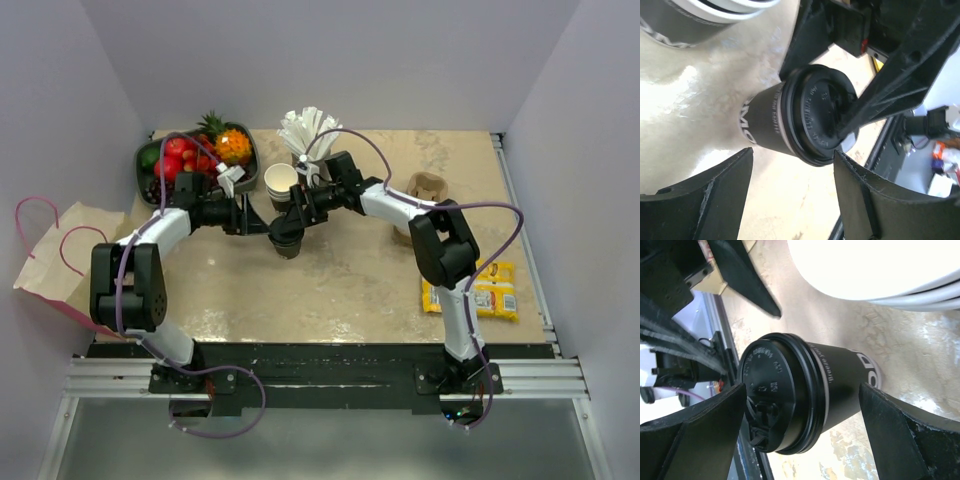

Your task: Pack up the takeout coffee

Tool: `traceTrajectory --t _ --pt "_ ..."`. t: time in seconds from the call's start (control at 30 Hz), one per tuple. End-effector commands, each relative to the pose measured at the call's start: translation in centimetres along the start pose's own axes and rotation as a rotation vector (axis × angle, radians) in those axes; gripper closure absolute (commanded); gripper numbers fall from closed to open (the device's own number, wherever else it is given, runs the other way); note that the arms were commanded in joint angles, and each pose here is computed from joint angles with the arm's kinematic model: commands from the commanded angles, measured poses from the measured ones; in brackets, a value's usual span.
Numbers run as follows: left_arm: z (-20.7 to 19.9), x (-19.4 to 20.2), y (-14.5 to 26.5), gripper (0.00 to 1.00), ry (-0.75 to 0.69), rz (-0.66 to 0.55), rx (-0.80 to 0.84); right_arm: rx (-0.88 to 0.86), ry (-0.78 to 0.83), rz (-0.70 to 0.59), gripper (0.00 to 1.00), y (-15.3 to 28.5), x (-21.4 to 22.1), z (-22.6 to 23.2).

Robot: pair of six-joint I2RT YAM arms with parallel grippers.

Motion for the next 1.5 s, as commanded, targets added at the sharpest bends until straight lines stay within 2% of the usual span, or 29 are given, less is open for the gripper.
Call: traceTrajectory --t 0.0,0.13,0.4,0.67,1.03,1.47 --pt "-0.3 -2.3 1.2 0.30 0.018 -0.136 0.006 -0.087 0.068 -0.046 0.02 1.8 -2.2 3.2" --pt "0.9 -2.6 1.2 0.32 0.093 -0.193 -0.020 -0.108 0.059 -0.043 0.02 1.7 -2.3 3.6" --pt "2.4 -1.5 0.3 0.36 0.222 -0.173 0.006 -0.103 0.044 -0.031 0.03 1.5 -2.2 3.3" --pt "2.2 0.7 0.2 0.36 0.253 -0.111 0.046 -0.086 0.025 -0.016 0.03 1.5 -1.5 2.9" --pt "0.2 2.0 1.1 0.33 0.321 -0.129 0.151 -0.073 0.022 -0.002 0.04 1.7 -0.6 3.0" --pt "0.4 3.8 0.6 0.32 0.348 -0.073 0.149 -0.069 0.011 -0.004 0.04 1.9 -0.1 3.0"
Point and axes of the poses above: each gripper's point midway between its finger pads, its own y axis back along the fingers, its own z axis along the line the jaws close on, x = y × z, the point moved 2 cm from there along y, back along the fingers, and after that the axes turned 14 degrees about y, right-handed, at the moved point
